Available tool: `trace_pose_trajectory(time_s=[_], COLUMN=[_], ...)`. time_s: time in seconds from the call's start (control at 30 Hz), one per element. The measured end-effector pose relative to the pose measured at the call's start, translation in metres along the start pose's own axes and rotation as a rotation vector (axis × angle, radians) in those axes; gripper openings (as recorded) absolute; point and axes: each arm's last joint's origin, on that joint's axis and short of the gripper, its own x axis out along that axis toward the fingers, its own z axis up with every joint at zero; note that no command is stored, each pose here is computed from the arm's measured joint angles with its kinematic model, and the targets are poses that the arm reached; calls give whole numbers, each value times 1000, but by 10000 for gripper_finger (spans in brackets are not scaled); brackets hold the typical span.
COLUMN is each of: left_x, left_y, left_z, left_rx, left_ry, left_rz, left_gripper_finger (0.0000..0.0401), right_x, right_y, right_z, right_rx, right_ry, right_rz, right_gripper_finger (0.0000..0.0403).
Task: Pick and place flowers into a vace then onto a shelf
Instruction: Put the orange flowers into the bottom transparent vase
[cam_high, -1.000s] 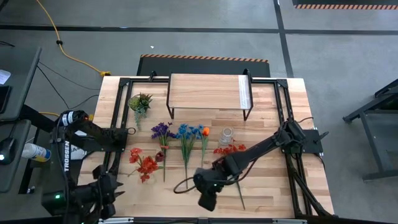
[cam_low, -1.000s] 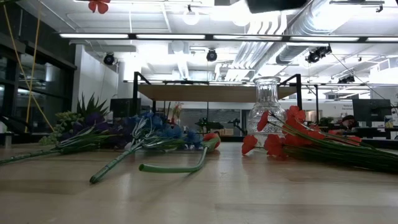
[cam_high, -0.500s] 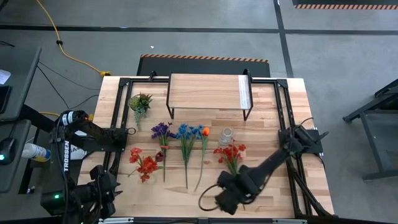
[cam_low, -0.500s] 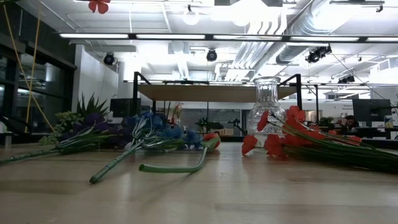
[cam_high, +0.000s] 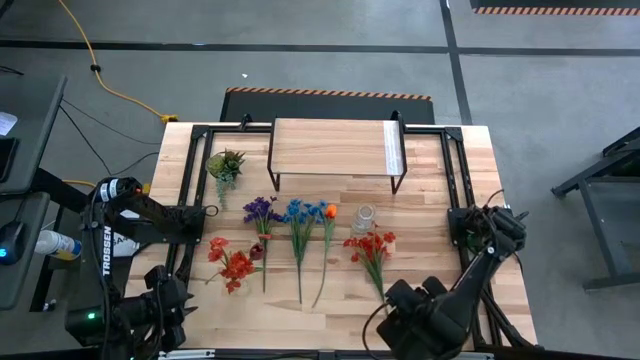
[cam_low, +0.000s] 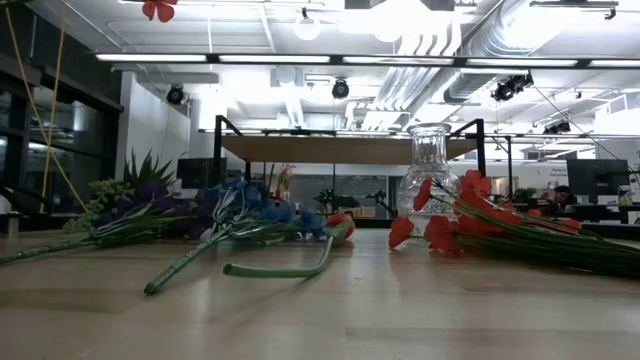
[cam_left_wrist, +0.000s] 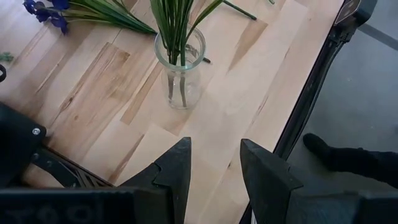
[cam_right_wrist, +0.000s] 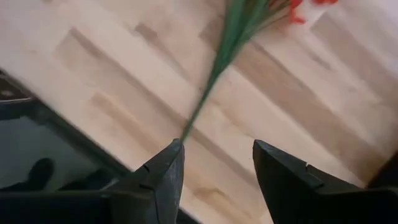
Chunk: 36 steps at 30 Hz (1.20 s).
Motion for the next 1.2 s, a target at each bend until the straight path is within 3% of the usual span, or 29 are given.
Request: trace_pose_trajectory(time_s=[0.2, 0.53, 0.83, 1.0, 1.2], left_x=[0, 0, 0, 0, 0], left_y=[0, 0, 0, 0, 0], left_z=[0, 0, 0, 0, 0], left_rx=[0, 0, 0, -7, -7], left_ry=[-1, -10, -10, -9, -7], left_rz=[0, -3, -3, -3, -2], left_gripper_finger=[172, 172, 172, 172, 172], right_x=[10, 81, 117, 129, 126], right_y=[-2, -5, -33, -52, -48], right_z=[8, 20, 31, 33, 35], right_rx=[-35, 45, 158, 214, 212], right_ry=[-86, -60, -9, 71, 79], right_rz=[-40, -30, 149, 116, 191], right_gripper_finger=[181, 181, 180, 181, 181])
